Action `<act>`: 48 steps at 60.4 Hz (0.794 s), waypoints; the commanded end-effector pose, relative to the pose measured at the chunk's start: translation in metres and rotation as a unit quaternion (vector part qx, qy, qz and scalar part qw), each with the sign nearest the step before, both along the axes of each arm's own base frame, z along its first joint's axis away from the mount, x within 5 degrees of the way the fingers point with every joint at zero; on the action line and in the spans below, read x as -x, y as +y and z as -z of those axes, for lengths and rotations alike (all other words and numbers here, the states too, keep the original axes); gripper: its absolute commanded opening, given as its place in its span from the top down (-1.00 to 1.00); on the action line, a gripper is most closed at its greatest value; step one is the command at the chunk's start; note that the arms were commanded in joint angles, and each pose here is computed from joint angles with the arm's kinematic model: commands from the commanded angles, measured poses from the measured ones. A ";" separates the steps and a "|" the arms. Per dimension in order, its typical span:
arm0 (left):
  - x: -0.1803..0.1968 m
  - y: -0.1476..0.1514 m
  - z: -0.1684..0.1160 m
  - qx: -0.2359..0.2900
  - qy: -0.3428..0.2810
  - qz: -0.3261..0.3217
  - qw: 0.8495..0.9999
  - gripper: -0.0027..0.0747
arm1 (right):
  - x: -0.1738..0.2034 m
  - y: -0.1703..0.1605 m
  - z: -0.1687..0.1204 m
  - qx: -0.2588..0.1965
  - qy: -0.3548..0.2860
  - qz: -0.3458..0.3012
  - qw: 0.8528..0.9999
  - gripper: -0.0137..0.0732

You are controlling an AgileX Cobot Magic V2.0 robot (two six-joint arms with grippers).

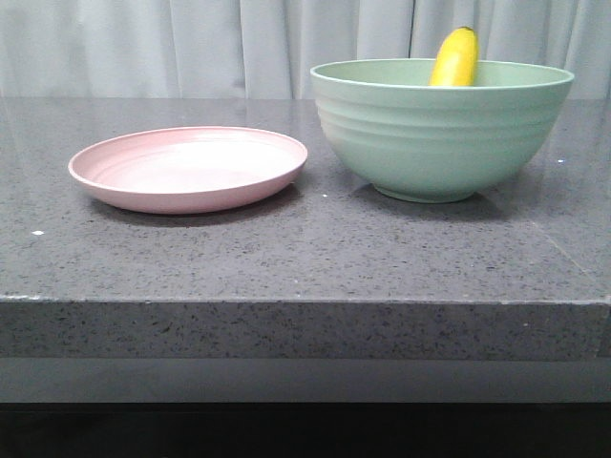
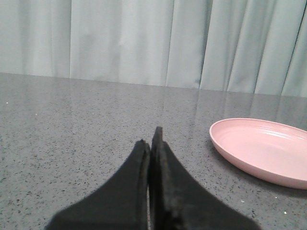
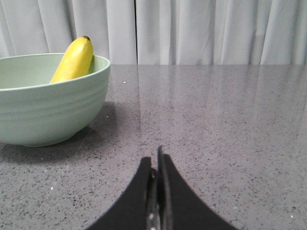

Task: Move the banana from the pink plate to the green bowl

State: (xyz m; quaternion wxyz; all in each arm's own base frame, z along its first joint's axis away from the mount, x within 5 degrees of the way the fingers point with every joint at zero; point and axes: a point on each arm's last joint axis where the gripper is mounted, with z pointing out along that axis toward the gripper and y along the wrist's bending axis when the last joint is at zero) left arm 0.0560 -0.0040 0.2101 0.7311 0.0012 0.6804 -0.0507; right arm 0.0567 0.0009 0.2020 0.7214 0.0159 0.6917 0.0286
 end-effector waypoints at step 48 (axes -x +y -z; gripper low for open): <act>0.002 0.000 -0.007 0.007 -0.047 0.000 0.999 0.98 | 0.003 -0.001 -0.010 0.007 -0.059 0.013 0.998 0.84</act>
